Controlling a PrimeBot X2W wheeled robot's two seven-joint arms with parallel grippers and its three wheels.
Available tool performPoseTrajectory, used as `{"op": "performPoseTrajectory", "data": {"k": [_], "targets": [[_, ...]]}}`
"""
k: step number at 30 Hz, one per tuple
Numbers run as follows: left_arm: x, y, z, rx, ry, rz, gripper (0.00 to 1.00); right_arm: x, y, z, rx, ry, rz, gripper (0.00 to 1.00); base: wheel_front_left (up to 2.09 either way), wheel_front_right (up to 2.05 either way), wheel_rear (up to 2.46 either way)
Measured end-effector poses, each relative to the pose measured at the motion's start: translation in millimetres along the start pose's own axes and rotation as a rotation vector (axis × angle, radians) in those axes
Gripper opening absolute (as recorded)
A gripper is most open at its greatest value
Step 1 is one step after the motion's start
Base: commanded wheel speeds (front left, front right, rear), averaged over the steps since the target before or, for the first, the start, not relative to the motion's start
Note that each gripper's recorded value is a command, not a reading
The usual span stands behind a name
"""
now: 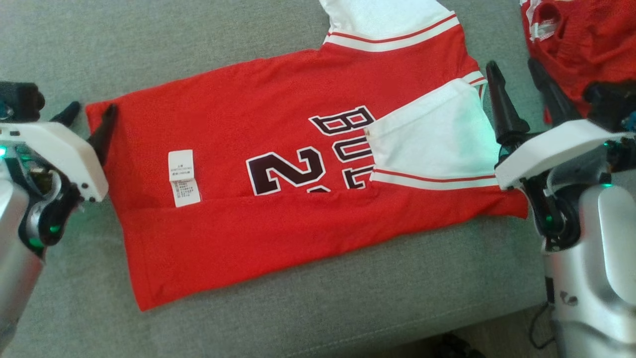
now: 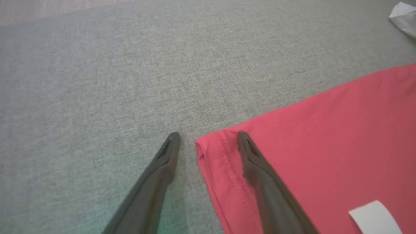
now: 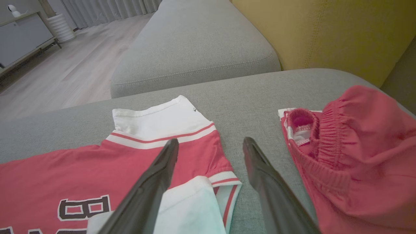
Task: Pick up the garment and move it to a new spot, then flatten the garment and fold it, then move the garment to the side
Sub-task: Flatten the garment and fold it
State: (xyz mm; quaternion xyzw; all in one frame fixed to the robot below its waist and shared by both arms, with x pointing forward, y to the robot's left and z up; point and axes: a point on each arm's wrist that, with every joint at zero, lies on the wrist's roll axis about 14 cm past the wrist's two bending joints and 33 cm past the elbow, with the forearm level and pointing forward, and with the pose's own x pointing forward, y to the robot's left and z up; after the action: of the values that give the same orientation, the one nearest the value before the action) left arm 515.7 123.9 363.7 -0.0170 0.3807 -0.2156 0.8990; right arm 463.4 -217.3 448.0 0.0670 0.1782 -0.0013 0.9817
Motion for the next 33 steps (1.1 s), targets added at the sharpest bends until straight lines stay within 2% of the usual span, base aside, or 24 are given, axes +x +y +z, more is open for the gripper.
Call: {"op": "performPoseTrajectory", "data": {"k": [1,2,3,4,5,6,14,20,23,33], "targets": [[1,-1,-1,0.004,0.008,-0.003,0.84,2,0,2,-0.002,-0.003,0.002,1.0,0.0,0.0,0.0],[1,-2,0,0.01,0.01,-0.01,0.57,3,1,2,-0.004,-0.005,0.004,1.0,0.0,0.0,0.0],[2,-2,-1,0.016,0.017,-0.015,0.36,4,2,3,-0.006,-0.005,0.007,1.0,0.0,0.0,0.0],[2,-4,0,0.028,0.02,-0.024,0.24,6,2,4,-0.01,-0.007,0.01,1.0,0.0,0.0,0.0],[2,-5,0,0.036,0.024,-0.028,0.04,8,4,6,-0.014,-0.009,0.015,1.0,0.0,0.0,0.0],[2,-7,-1,0.043,0.024,-0.034,0.0,10,5,7,-0.018,-0.01,0.02,1.0,0.0,0.0,0.0],[-9,-5,10,0.07,-0.068,-0.026,0.0,49,25,42,-0.096,-0.02,0.085,1.0,0.0,0.0,0.0],[-21,-11,39,0.085,-0.188,-0.039,0.0,100,32,57,-0.19,0.075,0.087,1.0,0.0,0.0,0.0],[-27,-14,46,0.087,-0.231,-0.042,0.0,132,33,49,-0.25,0.171,0.066,1.0,0.0,0.0,0.0],[-18,-12,36,0.047,-0.228,-0.044,0.0,179,38,-15,-0.257,0.389,0.038,1.0,0.0,0.0,0.0]]}}
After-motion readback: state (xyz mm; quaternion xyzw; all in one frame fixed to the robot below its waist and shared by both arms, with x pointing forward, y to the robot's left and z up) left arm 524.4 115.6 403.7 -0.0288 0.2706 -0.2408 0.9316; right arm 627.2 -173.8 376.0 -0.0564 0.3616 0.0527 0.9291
